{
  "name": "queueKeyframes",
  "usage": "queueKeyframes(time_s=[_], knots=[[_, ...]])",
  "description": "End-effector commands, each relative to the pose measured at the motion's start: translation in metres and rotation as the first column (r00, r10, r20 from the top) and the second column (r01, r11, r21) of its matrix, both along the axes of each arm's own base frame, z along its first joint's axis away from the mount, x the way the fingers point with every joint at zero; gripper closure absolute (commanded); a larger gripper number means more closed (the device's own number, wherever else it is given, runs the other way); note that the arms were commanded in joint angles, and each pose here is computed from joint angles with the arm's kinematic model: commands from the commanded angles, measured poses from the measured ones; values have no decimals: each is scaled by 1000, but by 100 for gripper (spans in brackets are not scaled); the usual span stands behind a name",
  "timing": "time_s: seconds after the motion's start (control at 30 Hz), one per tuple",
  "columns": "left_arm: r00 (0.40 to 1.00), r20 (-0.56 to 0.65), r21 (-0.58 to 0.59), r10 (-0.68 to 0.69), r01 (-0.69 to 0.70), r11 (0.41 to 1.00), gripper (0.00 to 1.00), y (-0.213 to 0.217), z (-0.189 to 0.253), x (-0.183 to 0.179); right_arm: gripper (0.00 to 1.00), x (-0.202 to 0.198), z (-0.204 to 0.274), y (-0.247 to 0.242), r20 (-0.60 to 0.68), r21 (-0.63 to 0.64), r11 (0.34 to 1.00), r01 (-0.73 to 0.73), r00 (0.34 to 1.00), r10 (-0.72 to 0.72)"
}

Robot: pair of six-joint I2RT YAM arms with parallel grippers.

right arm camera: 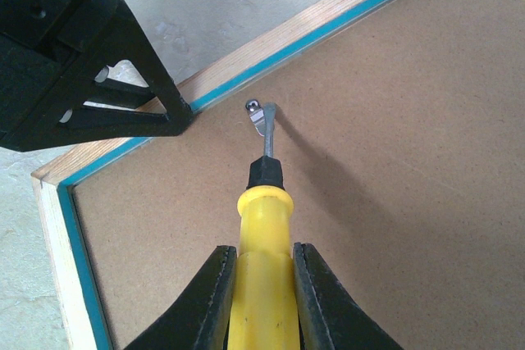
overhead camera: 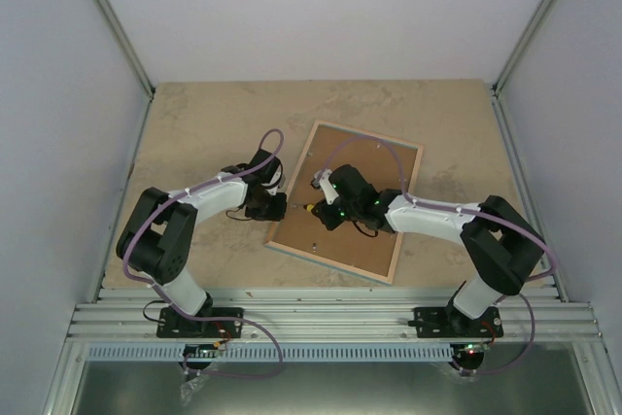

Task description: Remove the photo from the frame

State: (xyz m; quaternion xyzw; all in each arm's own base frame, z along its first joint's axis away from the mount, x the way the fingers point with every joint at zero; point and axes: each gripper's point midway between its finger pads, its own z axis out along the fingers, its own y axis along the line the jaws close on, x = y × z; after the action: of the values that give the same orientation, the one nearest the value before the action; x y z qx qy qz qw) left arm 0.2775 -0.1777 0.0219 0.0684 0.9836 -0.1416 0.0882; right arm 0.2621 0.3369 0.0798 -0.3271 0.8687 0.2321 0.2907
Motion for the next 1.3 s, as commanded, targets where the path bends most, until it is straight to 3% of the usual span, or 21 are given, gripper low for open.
queueKeyframes(time_s=[0.0, 0.33, 0.93, 1.27], knots=[[998, -42, 22, 42, -41, 999, 88, 6, -13, -9, 100, -8, -3, -6, -10, -23, 1000, -10, 1000, 10], [997, -61, 10, 41, -41, 999, 87, 5, -10, -17, 100, -1, 22, -10, 71, 32, 999, 27, 997, -29], [978, -181, -40, 100, -109, 993, 82, -2, -3, -79, 100, 15, 40, -38, 185, 46, 987, 152, 970, -158], [990, -81, -5, 116, -117, 993, 58, 1, 19, -59, 100, 26, 47, -38, 218, 76, 987, 144, 963, -157]])
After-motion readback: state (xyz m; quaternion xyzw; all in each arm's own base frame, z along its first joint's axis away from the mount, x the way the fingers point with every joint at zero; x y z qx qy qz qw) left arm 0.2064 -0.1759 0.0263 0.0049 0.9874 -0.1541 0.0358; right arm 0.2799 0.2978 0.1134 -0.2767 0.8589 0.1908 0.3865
